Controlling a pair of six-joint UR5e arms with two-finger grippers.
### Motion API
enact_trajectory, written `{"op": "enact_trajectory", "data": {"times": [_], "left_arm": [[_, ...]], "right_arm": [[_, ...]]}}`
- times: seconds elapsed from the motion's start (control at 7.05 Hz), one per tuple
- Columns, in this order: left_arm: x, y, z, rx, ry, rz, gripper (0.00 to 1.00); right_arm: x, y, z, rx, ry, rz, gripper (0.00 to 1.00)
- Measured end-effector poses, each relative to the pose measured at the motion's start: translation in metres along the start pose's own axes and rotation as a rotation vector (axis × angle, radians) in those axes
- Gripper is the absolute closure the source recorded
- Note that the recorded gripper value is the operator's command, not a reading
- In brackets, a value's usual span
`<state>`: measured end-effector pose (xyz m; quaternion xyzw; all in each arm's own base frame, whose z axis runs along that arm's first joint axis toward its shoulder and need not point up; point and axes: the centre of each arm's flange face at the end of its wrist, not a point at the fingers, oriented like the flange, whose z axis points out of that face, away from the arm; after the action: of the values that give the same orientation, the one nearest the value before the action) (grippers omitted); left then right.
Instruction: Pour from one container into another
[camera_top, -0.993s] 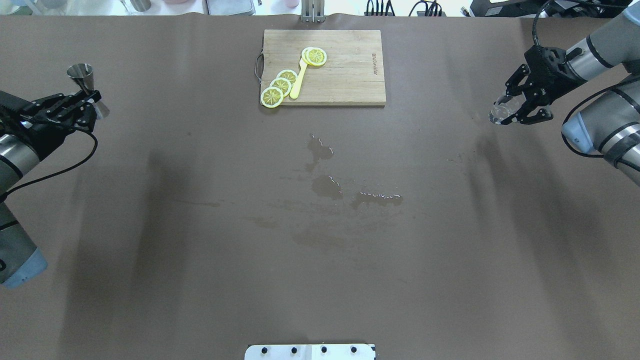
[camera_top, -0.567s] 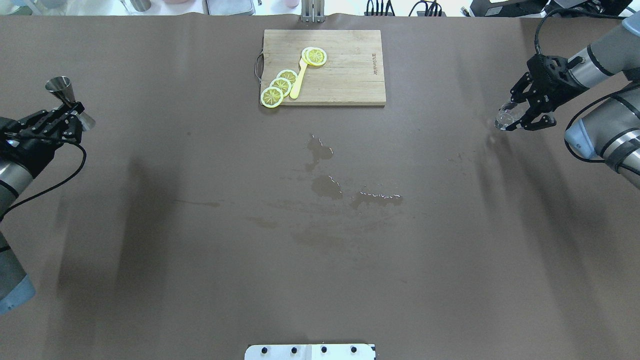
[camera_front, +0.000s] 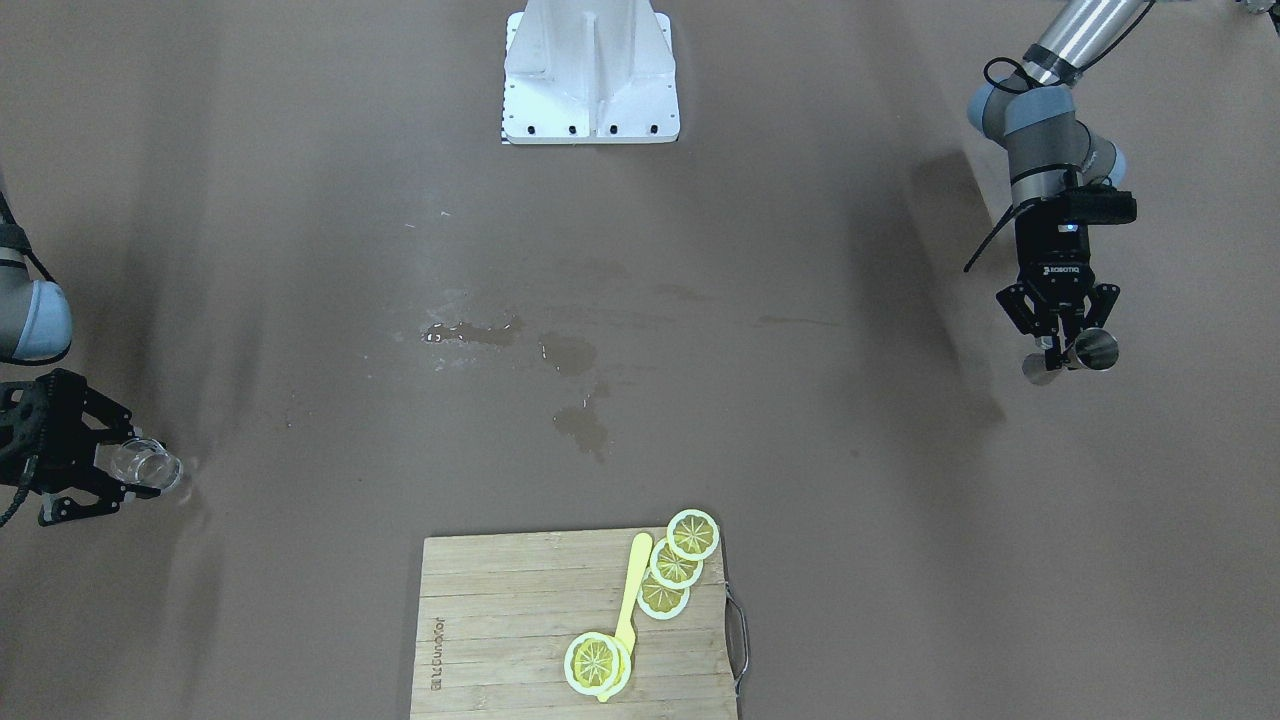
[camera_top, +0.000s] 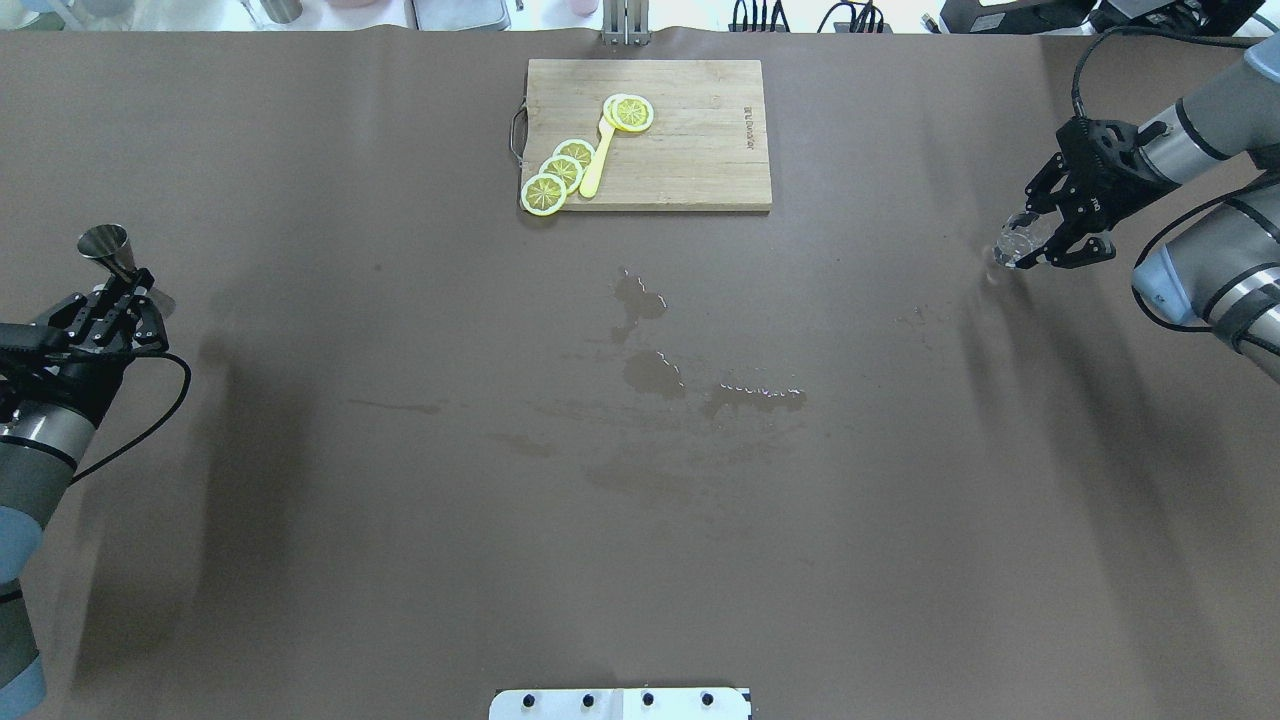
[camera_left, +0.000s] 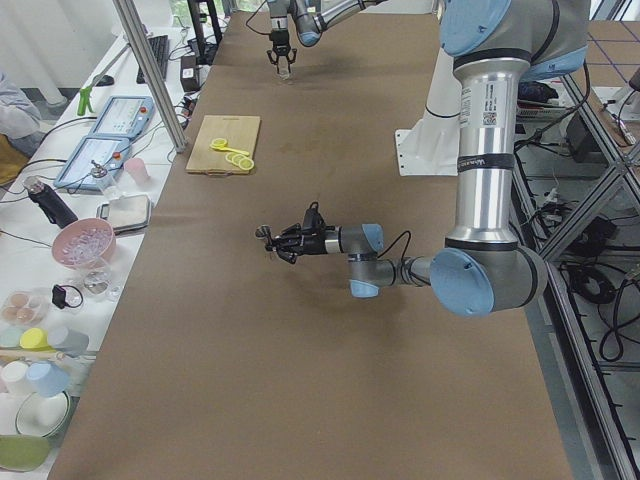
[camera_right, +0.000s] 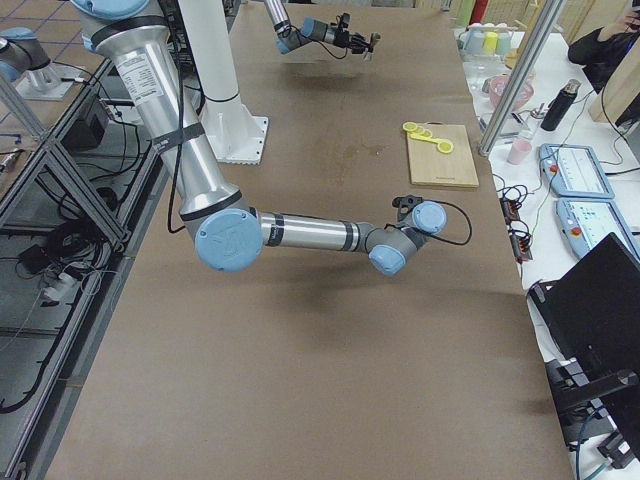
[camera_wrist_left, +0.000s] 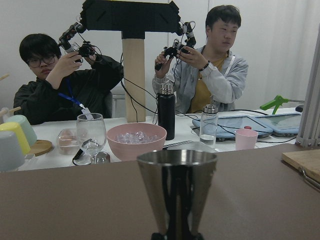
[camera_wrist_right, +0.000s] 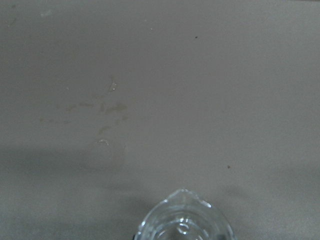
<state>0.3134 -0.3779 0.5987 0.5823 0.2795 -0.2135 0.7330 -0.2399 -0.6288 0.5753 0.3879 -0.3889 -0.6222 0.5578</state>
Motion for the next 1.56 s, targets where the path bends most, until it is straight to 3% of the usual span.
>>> {"op": "enact_trajectory", "data": {"times": [0.43,0.57,0.71,0.85,0.99,1.56], "left_arm": [[0.011,0.027,-0.016,0.024,-0.075,-0.101,0.97],[0.012,0.034,-0.017,0.015,-0.082,-0.103,0.90],[0.014,0.040,-0.019,0.006,-0.087,-0.091,0.69],[0.016,0.043,-0.020,0.000,-0.089,-0.080,0.01],[0.018,0.044,-0.020,-0.004,-0.089,-0.076,0.02],[0.018,0.043,-0.023,-0.005,-0.087,-0.074,0.02]], "right_arm": [[-0.002,-0.002,0.006,-0.001,-0.008,-0.003,1.00],[-0.002,-0.004,0.008,0.000,-0.011,-0.005,0.82],[-0.003,-0.005,0.010,0.000,-0.014,-0.007,0.48],[-0.003,-0.006,0.011,0.000,-0.017,-0.007,0.11],[-0.004,-0.006,0.012,0.001,-0.019,-0.007,0.00],[-0.003,-0.010,0.010,0.011,-0.016,-0.016,0.00]]}}
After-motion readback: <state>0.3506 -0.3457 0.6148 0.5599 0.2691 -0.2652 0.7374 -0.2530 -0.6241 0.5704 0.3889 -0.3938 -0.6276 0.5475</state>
